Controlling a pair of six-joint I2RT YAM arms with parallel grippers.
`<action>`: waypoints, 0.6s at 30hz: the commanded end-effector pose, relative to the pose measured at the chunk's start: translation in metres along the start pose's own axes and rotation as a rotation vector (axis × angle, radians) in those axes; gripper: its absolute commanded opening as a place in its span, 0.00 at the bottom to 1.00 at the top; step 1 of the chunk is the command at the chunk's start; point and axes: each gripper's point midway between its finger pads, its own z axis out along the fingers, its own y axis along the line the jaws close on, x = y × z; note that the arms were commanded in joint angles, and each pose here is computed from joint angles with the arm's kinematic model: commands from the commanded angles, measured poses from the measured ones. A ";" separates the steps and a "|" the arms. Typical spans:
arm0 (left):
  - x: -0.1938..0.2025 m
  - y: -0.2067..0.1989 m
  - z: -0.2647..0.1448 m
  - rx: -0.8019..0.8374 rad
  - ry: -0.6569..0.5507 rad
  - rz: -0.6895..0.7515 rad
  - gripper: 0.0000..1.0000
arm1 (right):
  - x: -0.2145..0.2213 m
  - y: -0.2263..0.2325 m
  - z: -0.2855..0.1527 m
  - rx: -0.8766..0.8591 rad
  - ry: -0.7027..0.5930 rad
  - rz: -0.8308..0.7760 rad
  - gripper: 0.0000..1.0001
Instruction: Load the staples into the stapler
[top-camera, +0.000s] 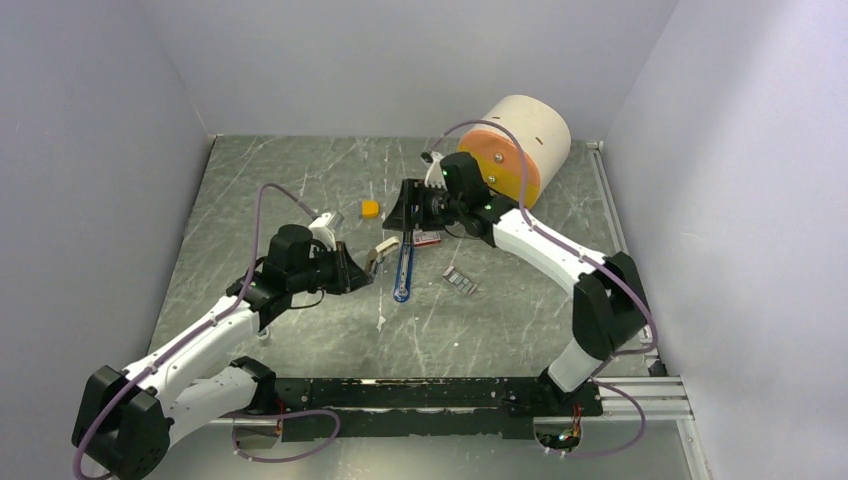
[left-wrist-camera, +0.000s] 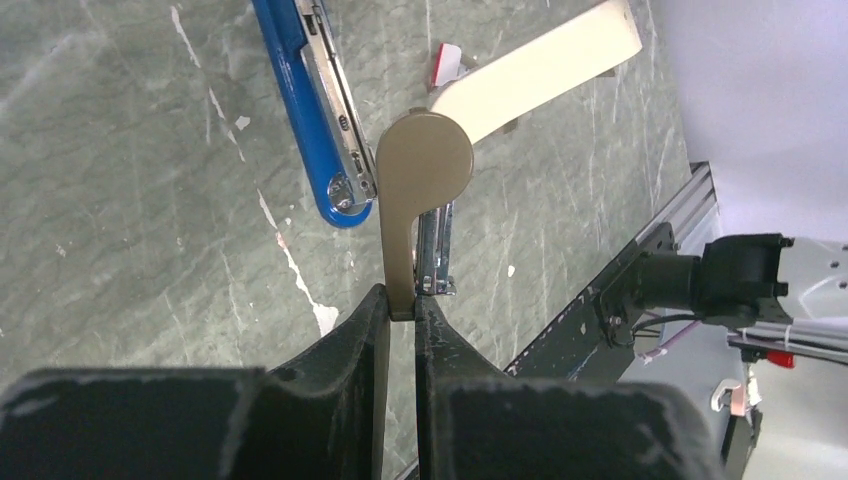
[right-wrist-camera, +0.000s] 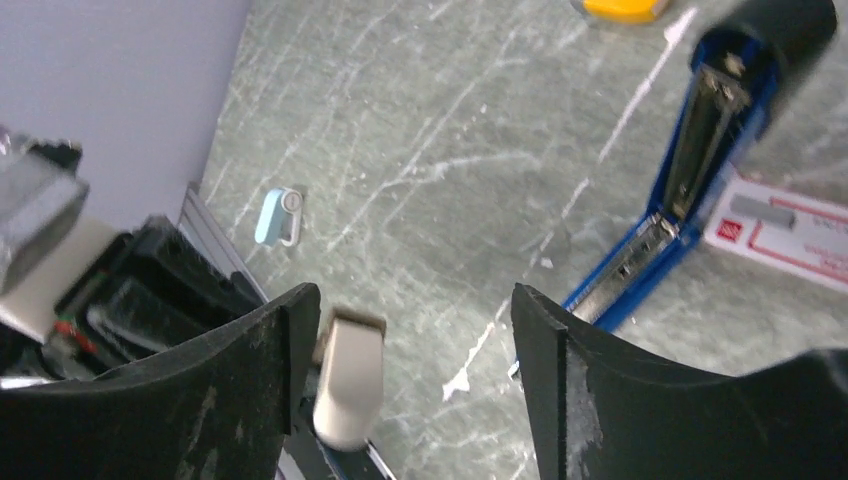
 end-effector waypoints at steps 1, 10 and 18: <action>-0.020 -0.007 0.003 -0.005 -0.074 -0.075 0.05 | -0.009 0.016 -0.018 -0.027 -0.156 -0.011 0.78; -0.036 -0.016 0.016 0.070 -0.164 -0.214 0.05 | 0.018 0.024 0.001 0.126 -0.244 0.030 0.81; -0.038 -0.014 0.018 0.064 -0.174 -0.210 0.05 | 0.020 0.016 0.019 0.203 -0.238 0.075 0.61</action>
